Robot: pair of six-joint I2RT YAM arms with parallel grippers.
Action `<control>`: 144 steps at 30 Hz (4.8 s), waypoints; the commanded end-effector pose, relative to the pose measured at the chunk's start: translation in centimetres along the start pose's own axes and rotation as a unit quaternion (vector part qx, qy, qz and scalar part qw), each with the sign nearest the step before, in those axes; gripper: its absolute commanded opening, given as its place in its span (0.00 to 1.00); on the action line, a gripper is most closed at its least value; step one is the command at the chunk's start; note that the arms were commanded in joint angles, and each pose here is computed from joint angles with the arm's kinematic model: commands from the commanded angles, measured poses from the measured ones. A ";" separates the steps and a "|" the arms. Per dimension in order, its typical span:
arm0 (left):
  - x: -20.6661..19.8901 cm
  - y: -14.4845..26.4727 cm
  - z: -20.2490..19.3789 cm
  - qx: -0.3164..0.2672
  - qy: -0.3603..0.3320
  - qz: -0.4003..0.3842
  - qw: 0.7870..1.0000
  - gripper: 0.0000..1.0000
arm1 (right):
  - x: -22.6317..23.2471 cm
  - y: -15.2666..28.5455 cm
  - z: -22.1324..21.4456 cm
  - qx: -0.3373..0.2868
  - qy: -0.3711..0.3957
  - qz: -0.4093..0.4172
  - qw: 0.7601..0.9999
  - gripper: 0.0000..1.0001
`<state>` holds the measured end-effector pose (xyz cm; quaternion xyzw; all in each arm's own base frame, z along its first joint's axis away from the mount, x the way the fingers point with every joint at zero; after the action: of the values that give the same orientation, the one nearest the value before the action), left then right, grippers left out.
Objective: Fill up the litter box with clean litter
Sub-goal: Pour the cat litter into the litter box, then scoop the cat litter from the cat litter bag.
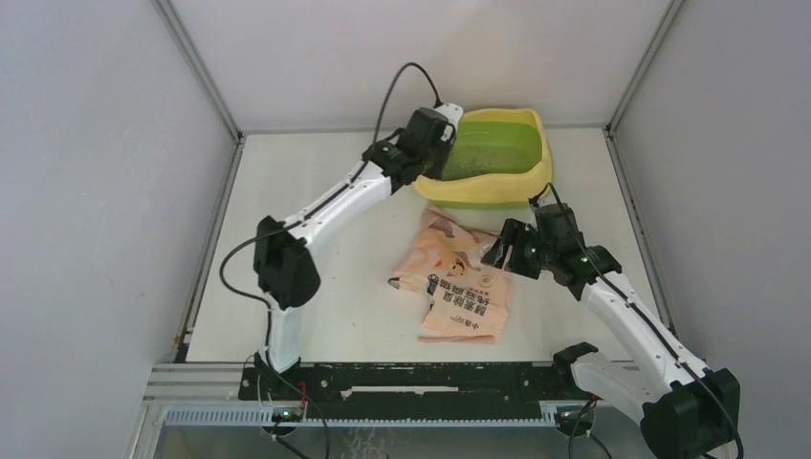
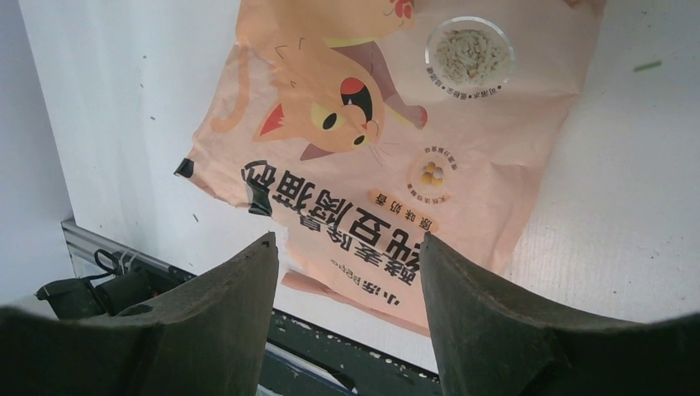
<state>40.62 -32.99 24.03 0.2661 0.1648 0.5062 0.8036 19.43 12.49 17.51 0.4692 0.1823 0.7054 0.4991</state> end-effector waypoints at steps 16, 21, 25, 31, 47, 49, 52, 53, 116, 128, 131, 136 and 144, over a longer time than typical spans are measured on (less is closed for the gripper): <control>2.0 27.1 -10.5 -0.061 0.383 -0.257 0.885 0.03 | 2.3 1.6 2.1 -0.054 0.036 0.006 0.998 0.69; 2.3 30.8 -16.3 -0.036 0.431 -0.278 0.858 0.03 | 3.5 1.8 1.0 -0.043 0.051 -0.001 0.998 0.69; 1.8 31.2 -19.9 0.008 0.474 -0.295 0.830 0.03 | 4.1 1.6 0.0 -0.034 0.056 -0.006 0.998 0.69; 2.1 29.5 -24.3 0.053 0.507 -0.256 0.821 0.00 | 4.4 1.8 -0.8 -0.028 0.063 -0.008 0.998 0.69; 1.3 27.3 -28.9 0.149 0.548 -0.232 0.790 0.00 | 2.7 0.8 -1.4 -0.036 0.055 -0.021 0.998 0.70; 1.3 26.6 -28.8 0.148 0.552 -0.227 0.788 0.00 | 2.8 0.6 -1.8 -0.026 0.051 -0.010 0.998 0.70; 1.1 25.9 -28.3 0.138 0.560 -0.236 0.782 0.00 | 2.6 0.4 -1.8 -0.025 0.052 -0.008 0.998 0.70; 1.1 25.7 -28.1 0.134 0.562 -0.237 0.781 0.00 | 2.5 0.5 -1.7 -0.025 0.051 -0.007 0.998 0.70; -1.8 16.3 -19.1 -0.024 0.526 -0.195 0.828 0.00 | -3.8 -8.3 -4.7 0.058 0.019 -0.173 0.983 0.04; -3.7 12.1 -20.3 -0.018 0.516 -0.191 0.835 0.00 | -4.1 -11.0 -8.4 0.118 0.031 -0.162 0.979 0.00; -4.2 11.1 -20.1 -0.026 0.514 -0.200 0.834 0.00 | -4.0 -11.3 -8.8 0.123 0.035 -0.157 0.979 0.00; -5.9 8.8 -20.3 -0.008 0.526 -0.230 0.819 0.00 | -4.0 -11.4 -9.2 0.128 0.041 -0.157 0.978 0.00; -7.3 7.3 -19.8 -0.021 0.530 -0.279 0.800 0.00 | -4.5 -11.4 -9.8 0.134 0.042 -0.156 0.978 0.00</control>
<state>20.84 -29.88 9.84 -0.0738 0.6243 0.3842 0.6762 20.93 17.03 5.17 0.4453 0.2970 0.6453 0.5450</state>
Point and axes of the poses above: each gripper's point midway between its finger pads, its own y axis back along the fingers, its own x axis along the line the jaws close on, z = x × y, the point moved 5 cm from there along y, back along the fingers, and after that the axes turned 6 degrees about y, right-handed, at the moved point
